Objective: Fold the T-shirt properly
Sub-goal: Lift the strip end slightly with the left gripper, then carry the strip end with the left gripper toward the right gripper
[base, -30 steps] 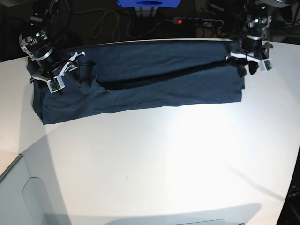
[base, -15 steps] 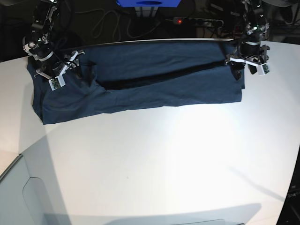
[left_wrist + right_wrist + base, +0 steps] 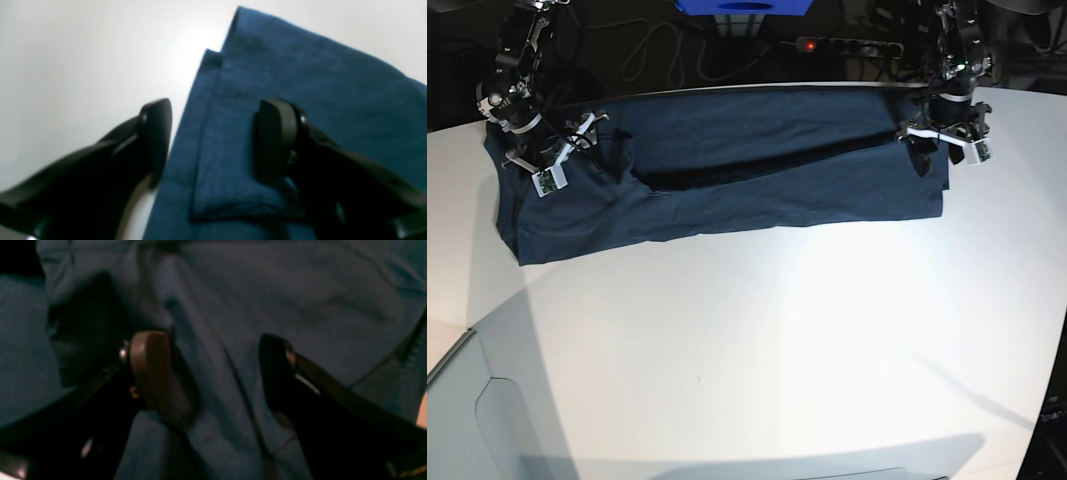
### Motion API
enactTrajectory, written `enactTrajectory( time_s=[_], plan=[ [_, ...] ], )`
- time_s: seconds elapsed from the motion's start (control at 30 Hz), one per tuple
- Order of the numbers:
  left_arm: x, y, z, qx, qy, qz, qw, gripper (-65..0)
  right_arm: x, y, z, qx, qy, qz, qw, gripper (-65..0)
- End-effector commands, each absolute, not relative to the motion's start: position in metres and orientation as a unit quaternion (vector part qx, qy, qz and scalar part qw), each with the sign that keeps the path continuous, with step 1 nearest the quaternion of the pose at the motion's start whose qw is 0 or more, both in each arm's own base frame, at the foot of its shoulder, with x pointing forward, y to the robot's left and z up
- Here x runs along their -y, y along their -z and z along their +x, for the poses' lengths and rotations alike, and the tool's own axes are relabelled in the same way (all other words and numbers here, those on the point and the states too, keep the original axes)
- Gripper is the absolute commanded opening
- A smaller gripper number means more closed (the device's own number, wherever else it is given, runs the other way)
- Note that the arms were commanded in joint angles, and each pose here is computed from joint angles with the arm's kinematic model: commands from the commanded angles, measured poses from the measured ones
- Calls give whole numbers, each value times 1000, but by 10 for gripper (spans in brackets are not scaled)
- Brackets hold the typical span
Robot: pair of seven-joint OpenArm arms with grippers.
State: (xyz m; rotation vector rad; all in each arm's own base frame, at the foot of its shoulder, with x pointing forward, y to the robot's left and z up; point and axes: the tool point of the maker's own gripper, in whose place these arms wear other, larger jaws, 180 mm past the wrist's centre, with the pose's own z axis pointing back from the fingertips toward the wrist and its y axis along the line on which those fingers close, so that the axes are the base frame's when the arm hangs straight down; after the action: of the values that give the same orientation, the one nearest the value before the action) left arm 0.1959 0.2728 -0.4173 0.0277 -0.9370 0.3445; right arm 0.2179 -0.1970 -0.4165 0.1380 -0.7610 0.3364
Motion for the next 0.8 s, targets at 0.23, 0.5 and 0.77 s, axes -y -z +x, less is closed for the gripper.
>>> enactTrajectory(
  time_s=[0.23, 0.5, 0.77],
  plan=[
    [-259, 431, 180, 416, -156, -1, 896, -379, 197, 406, 226, 390, -172, 70, 902, -246],
    [-263, 430, 180, 417, -156, 3, 895, -626, 197, 406, 226, 390, -172, 70, 902, -246],
    [-273, 417, 193, 438, -150, 13, 886, -650, 197, 405, 226, 390, -172, 69, 902, -246]
  ],
)
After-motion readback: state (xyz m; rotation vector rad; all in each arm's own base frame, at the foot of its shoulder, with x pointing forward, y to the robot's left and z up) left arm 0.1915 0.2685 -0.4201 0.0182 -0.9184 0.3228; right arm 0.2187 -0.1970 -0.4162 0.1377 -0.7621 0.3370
